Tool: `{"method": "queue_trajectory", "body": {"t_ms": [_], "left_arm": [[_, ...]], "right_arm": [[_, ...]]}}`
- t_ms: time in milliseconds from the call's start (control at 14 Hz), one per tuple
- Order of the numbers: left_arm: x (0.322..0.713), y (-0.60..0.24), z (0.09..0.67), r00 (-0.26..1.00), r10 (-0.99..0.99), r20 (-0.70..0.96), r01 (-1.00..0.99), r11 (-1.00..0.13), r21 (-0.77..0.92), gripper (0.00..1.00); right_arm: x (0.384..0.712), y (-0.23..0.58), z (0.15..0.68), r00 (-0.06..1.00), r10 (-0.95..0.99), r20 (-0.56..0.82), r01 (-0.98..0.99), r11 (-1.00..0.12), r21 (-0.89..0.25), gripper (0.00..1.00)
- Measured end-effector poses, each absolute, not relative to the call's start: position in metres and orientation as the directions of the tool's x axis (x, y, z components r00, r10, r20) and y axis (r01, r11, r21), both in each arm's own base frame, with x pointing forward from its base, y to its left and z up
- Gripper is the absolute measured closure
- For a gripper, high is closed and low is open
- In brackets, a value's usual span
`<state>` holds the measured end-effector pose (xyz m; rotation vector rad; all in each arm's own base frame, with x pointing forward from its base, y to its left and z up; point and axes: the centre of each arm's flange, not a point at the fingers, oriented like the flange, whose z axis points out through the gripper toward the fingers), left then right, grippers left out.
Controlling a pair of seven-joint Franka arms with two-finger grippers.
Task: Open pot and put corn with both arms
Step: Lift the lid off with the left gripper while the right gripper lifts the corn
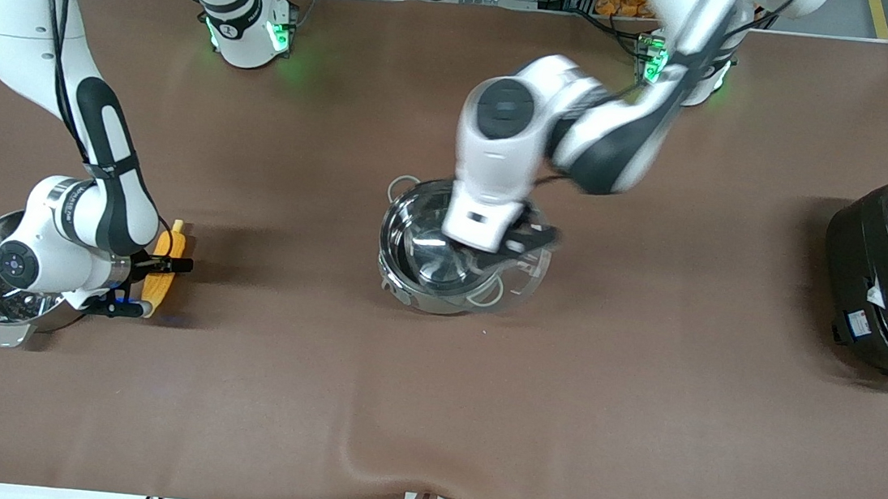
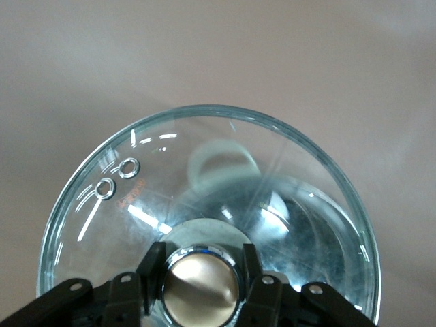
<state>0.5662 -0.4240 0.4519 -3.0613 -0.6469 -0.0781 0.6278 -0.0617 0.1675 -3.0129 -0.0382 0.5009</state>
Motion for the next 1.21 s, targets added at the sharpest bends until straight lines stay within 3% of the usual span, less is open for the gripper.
{"method": "queue_trajectory", "body": {"t_ms": [71, 286, 500, 714, 1000, 1214], "left_arm": [[0.582, -0.381, 0.473, 0.927, 0.374, 0.043, 0.375, -0.927, -0.024, 0.50], [0.622, -0.264, 0.488, 0.952, 0.307, -0.002, 0.306, -0.949, -0.073, 0.50], [0.645, -0.185, 0.451, 0.966, 0.252, -0.050, 0.247, -0.965, -0.092, 0.50], [0.651, -0.127, 0.390, 0.971, 0.230, -0.071, 0.223, -0.971, -0.087, 0.50], [0.620, -0.106, 0.296, 0.971, 0.236, -0.043, 0.233, -0.971, -0.061, 0.50], [0.589, -0.084, 0.243, 0.966, 0.257, 0.000, 0.257, -0.966, -0.030, 0.50]], "right_arm": [[0.628, -0.062, 0.168, 0.946, 0.052, -0.321, 0.022, -0.995, -0.094, 0.14], [0.627, -0.065, 0.169, 0.945, 0.067, -0.319, 0.036, -0.994, -0.100, 0.51], [0.633, -0.065, 0.180, 0.952, 0.070, -0.298, 0.042, -0.994, -0.101, 0.54], [0.651, -0.048, 0.229, 0.965, 0.153, -0.212, 0.129, -0.984, -0.126, 0.63], [0.673, 0.013, 0.327, 0.943, 0.301, -0.138, 0.275, -0.944, -0.179, 0.63], [0.676, 0.093, 0.362, 0.891, 0.447, -0.082, 0.424, -0.882, -0.206, 0.63]]}}
